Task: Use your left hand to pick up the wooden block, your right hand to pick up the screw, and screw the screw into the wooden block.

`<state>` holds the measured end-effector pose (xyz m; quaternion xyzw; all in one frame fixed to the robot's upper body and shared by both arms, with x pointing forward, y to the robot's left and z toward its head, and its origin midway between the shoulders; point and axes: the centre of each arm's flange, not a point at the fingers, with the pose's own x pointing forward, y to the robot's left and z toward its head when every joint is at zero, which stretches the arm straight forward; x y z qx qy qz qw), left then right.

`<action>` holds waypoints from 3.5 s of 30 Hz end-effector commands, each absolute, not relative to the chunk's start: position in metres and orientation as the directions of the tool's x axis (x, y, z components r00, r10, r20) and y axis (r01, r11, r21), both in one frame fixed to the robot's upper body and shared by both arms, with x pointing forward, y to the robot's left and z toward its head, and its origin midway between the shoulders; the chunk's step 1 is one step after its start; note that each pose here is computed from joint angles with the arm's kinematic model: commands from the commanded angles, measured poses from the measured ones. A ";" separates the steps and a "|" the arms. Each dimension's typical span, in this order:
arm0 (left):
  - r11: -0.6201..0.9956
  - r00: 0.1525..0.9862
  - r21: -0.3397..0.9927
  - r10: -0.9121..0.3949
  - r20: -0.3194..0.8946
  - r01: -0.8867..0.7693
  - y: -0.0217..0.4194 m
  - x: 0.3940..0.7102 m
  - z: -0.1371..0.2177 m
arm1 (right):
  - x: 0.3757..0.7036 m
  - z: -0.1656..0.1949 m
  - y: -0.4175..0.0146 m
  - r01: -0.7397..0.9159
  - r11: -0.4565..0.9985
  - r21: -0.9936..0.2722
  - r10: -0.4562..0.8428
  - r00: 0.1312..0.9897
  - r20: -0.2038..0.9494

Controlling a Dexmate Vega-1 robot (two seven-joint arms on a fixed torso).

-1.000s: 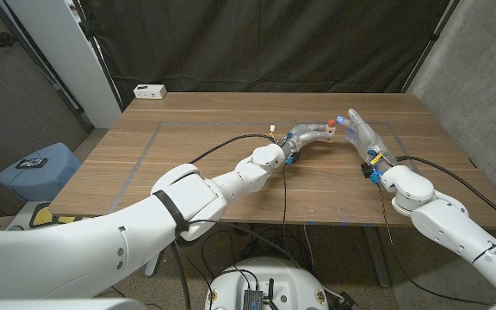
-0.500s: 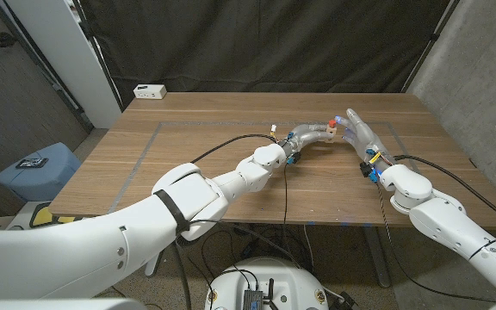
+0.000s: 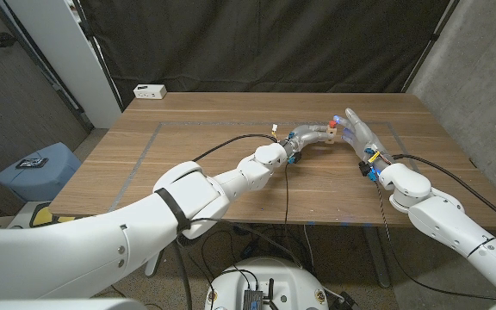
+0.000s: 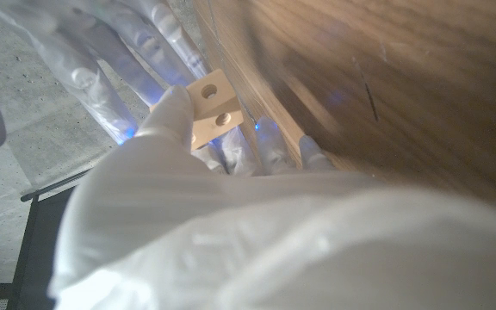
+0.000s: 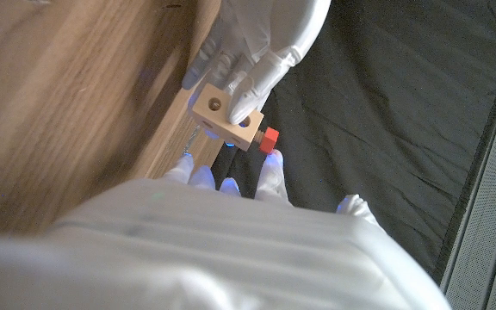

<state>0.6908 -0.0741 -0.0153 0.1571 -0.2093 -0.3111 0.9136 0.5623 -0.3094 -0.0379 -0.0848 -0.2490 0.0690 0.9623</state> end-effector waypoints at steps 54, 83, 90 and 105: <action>0.745 0.702 0.439 -0.648 0.295 0.503 -0.076 0.688 -0.013 | 0.566 -0.043 -0.320 -0.071 0.984 -0.165 0.142 0.872 0.469; 0.741 0.685 0.442 -0.657 0.316 0.506 -0.076 0.685 -0.014 | 0.558 -0.045 -0.316 -0.081 0.981 -0.178 0.157 0.869 0.469; 0.738 0.679 0.444 -0.661 0.320 0.508 -0.076 0.684 -0.015 | 0.554 -0.046 -0.317 -0.075 0.981 -0.180 0.152 0.871 0.467; 0.738 0.673 0.437 -0.663 0.329 0.514 -0.077 0.682 -0.017 | 0.546 -0.049 -0.317 -0.074 0.979 -0.188 0.155 0.872 0.465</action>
